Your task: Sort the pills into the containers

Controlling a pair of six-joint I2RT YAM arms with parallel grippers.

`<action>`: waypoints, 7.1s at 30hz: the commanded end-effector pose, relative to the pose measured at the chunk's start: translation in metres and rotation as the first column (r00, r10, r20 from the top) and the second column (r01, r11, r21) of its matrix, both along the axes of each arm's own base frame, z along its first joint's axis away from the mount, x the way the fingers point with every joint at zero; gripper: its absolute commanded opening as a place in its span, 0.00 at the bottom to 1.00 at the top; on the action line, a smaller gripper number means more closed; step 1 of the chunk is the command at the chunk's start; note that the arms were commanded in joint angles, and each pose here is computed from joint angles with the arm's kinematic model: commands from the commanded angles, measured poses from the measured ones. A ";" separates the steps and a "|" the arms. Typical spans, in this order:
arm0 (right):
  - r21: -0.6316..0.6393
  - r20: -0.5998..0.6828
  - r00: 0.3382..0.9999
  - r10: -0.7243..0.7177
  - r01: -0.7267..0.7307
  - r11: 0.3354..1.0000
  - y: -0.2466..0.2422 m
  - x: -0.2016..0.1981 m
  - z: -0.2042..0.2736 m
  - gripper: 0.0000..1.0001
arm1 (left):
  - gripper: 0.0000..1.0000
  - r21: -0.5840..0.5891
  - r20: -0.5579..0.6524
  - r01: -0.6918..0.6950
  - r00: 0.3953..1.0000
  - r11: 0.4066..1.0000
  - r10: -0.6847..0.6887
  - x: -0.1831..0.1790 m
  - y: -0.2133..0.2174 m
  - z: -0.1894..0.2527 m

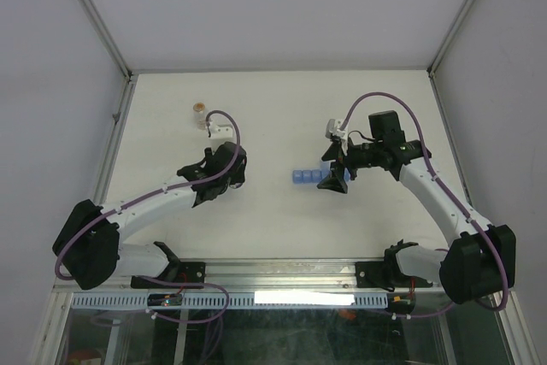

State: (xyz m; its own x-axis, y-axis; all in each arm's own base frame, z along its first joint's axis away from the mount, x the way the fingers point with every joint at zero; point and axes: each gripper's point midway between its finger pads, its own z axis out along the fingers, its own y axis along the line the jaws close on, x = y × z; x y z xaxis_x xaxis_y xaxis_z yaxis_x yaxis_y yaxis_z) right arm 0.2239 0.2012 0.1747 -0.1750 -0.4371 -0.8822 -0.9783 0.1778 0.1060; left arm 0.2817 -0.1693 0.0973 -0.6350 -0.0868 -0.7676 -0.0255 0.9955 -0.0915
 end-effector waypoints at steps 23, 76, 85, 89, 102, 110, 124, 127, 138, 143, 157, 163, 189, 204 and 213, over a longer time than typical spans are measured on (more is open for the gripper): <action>0.149 0.092 0.993 0.077 -0.090 0.985 0.017 -0.013 0.032 0.94 | 0.00 -0.361 0.169 0.419 0.908 0.833 -0.384 -0.024 -0.091 0.086; 0.157 0.042 0.992 0.120 -0.125 0.980 0.054 -0.028 0.019 0.14 | 0.05 -0.605 0.492 0.669 0.741 0.432 -0.457 -0.070 -0.195 0.182; 0.213 0.014 0.967 0.255 -0.252 0.944 0.050 -0.051 0.036 0.00 | 0.99 -0.362 0.800 0.862 0.482 0.354 -0.356 -0.103 -0.148 0.222; 0.216 0.033 0.954 0.298 -0.298 0.930 0.047 -0.060 0.035 0.00 | 0.99 -0.012 0.890 0.935 0.171 0.354 -0.422 -0.128 -0.134 0.225; 0.201 0.082 0.928 0.363 -0.372 0.906 0.042 -0.073 0.029 0.00 | 0.87 0.430 0.685 0.895 -0.238 0.119 -0.688 -0.131 -0.185 0.195; 0.192 0.090 0.926 0.366 -0.377 0.906 0.043 -0.074 0.029 0.00 | 0.66 0.403 0.674 0.912 -0.241 0.074 -0.698 -0.129 -0.198 0.188; 0.192 0.085 0.926 0.368 -0.378 0.906 0.043 -0.075 0.029 0.00 | 0.56 0.377 0.643 0.926 -0.242 0.026 -0.727 -0.127 -0.204 0.175; 0.191 0.085 0.926 0.367 -0.377 0.906 0.043 -0.074 0.029 0.00 | 0.53 0.370 0.640 0.929 -0.241 0.018 -0.729 -0.127 -0.203 0.173; 0.189 0.081 0.927 0.366 -0.375 0.907 0.043 -0.074 0.028 0.00 | 0.37 0.339 0.630 0.941 -0.244 -0.022 -0.737 -0.128 -0.204 0.169; 0.189 0.082 0.927 0.365 -0.374 0.908 0.043 -0.074 0.028 0.00 | 0.39 0.315 0.623 0.949 -0.230 -0.029 -0.748 -0.125 -0.205 0.166; 0.140 0.075 0.955 0.286 -0.294 0.945 0.042 -0.056 0.024 0.00 | 0.00 -0.011 0.677 0.994 0.090 0.112 -0.730 -0.113 -0.203 0.169; 0.087 0.061 0.985 0.161 -0.166 0.982 0.040 -0.030 0.016 0.00 | 0.00 -0.531 0.482 0.591 0.800 0.608 -0.357 -0.064 -0.178 0.130; 0.126 0.071 0.948 0.310 -0.317 0.940 0.037 -0.056 0.016 0.00 | 0.99 0.313 0.765 0.910 -0.072 0.272 -0.640 -0.138 -0.159 0.146; 0.112 0.080 0.938 0.339 -0.346 0.932 0.036 -0.061 0.010 0.00 | 0.74 0.227 0.737 0.972 -0.129 0.063 -0.663 -0.117 -0.198 0.151; 0.110 0.080 0.937 0.340 -0.347 0.931 0.037 -0.061 0.011 0.00 | 0.46 0.185 0.730 0.982 -0.111 0.039 -0.675 -0.112 -0.208 0.151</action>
